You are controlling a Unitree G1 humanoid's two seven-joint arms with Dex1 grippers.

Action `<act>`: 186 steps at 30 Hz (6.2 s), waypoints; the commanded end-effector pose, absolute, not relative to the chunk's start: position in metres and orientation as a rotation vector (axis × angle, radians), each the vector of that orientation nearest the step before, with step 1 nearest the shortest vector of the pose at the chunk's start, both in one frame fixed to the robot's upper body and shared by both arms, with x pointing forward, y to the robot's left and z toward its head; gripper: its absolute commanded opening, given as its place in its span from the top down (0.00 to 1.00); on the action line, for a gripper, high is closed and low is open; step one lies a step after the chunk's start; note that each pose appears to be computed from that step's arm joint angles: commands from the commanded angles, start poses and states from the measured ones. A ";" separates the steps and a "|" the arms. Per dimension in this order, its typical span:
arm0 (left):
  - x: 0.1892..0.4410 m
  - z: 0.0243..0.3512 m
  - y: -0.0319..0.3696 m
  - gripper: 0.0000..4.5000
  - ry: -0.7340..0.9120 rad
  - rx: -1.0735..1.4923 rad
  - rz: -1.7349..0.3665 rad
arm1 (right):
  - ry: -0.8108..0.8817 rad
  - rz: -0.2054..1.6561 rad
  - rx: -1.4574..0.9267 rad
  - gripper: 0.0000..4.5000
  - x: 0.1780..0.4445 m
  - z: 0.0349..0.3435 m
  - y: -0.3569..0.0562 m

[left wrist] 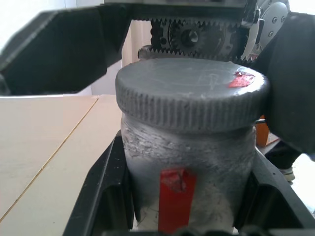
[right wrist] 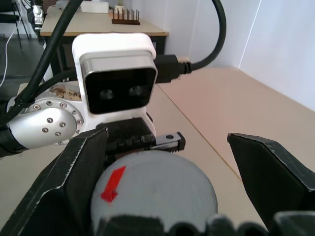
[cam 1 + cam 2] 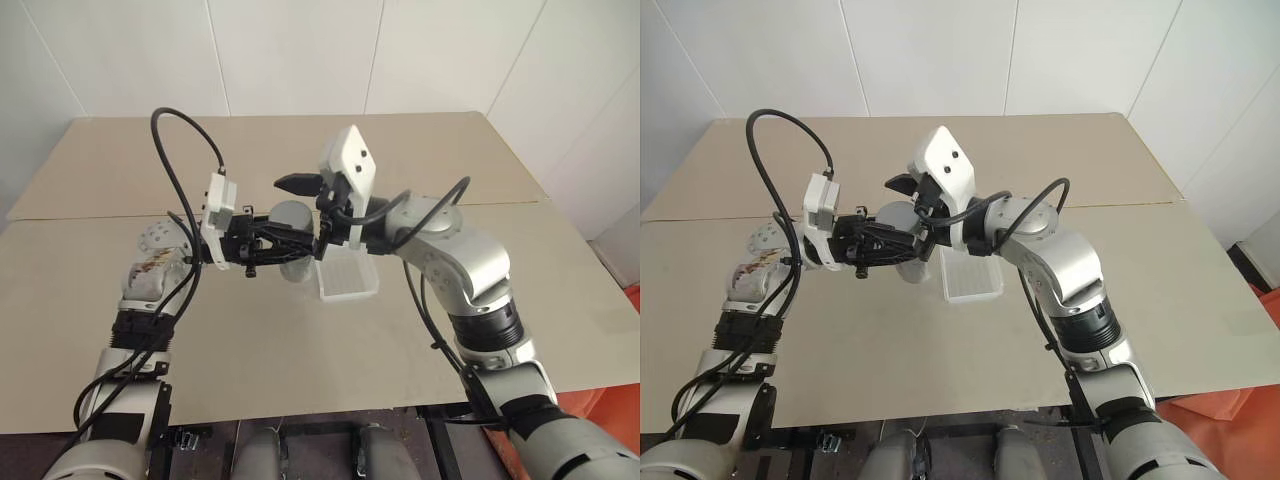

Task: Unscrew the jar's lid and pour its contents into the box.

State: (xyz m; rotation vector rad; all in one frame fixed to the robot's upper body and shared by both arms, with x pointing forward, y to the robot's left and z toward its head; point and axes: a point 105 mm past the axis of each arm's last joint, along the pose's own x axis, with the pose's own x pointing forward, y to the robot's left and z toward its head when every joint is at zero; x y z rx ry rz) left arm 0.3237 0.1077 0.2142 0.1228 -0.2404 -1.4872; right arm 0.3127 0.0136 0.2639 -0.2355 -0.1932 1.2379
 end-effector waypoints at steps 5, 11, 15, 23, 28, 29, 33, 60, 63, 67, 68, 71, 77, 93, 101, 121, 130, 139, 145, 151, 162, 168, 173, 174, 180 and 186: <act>0.315 0.226 0.122 0.55 -0.272 0.171 -1.478 | -0.194 1.115 -0.251 0.01 0.332 0.270 -0.024; 0.312 0.226 0.128 0.55 -0.260 0.171 -1.467 | -0.182 1.054 -0.251 0.01 0.337 0.272 -0.048; 0.310 0.225 0.132 0.55 -0.245 0.174 -1.469 | -0.186 1.028 -0.245 0.01 0.337 0.273 -0.061; 0.312 0.224 0.130 0.55 -0.239 0.171 -1.468 | -0.193 1.059 -0.256 0.01 0.325 0.272 -0.066; 0.319 0.221 0.115 0.55 -0.255 0.158 -1.467 | -0.265 1.219 -0.251 0.01 0.293 0.286 -0.040; 0.320 0.220 0.112 0.55 -0.256 0.157 -1.470 | -0.270 1.233 -0.252 0.01 0.290 0.286 -0.037; 0.321 0.216 0.101 0.55 -0.266 0.147 -1.489 | -0.275 1.273 -0.273 0.01 0.282 0.282 -0.020; 0.318 0.220 0.113 0.55 -0.273 0.170 -1.461 | -0.205 1.124 -0.306 0.01 0.309 0.269 -0.031; 0.318 0.220 0.114 0.55 -0.273 0.173 -1.462 | -0.201 1.112 -0.311 0.01 0.311 0.269 -0.036; 0.317 0.220 0.114 0.55 -0.273 0.175 -1.463 | -0.198 1.110 -0.314 0.01 0.311 0.269 -0.040; 0.317 0.220 0.114 0.55 -0.273 0.175 -1.463 | -0.197 1.110 -0.316 0.01 0.311 0.269 -0.040; 0.316 0.220 0.115 0.55 -0.272 0.176 -1.463 | -0.197 1.120 -0.321 0.01 0.308 0.268 -0.042; 0.315 0.219 0.115 0.55 -0.270 0.177 -1.465 | -0.198 1.197 -0.344 0.01 0.296 0.263 -0.042; 0.314 0.217 0.110 0.55 -0.269 0.175 -1.480 | -0.214 1.244 -0.301 0.01 0.294 0.269 -0.007; 0.314 0.216 0.111 0.55 -0.270 0.182 -1.469 | -0.159 1.300 -0.266 0.28 0.293 0.265 0.000; 0.327 0.215 0.114 0.55 -0.287 0.198 -1.380 | -0.029 0.594 -0.266 0.38 0.348 0.230 -0.149; 0.354 0.221 0.106 0.55 -0.349 0.269 -1.170 | 0.248 0.400 -0.302 0.30 0.348 0.124 -0.189; 0.379 0.224 0.079 0.55 -0.561 0.881 -0.952 | 0.230 0.505 -0.271 0.01 0.335 0.158 -0.188; 0.388 0.229 0.047 0.55 -0.998 1.638 -0.743 | 0.231 0.815 -0.246 0.01 0.305 0.206 -0.149; 0.398 0.217 0.024 0.55 -1.420 2.093 -0.638 | 0.172 0.945 -0.267 0.01 0.294 0.232 -0.129; 0.406 0.213 -0.017 0.55 -1.571 2.236 -0.545 | 0.122 1.012 -0.277 0.01 0.281 0.237 -0.120; 0.407 0.214 -0.014 0.55 -1.546 2.212 -0.557 | 0.136 1.013 -0.291 0.01 0.279 0.232 -0.121; 0.413 0.230 0.007 0.55 -1.393 2.080 -0.521 | 0.140 1.004 -0.307 0.01 0.281 0.230 -0.123; 0.414 0.233 0.011 0.55 -1.362 2.044 -0.518 | 0.139 1.002 -0.309 0.01 0.281 0.230 -0.124; 0.419 0.259 0.086 0.55 -0.942 1.457 -0.449 | 0.137 0.986 -0.350 0.01 0.282 0.221 -0.136; 0.401 0.245 0.132 0.55 -0.554 0.689 -0.568 | 0.139 0.982 -0.357 0.01 0.286 0.215 -0.144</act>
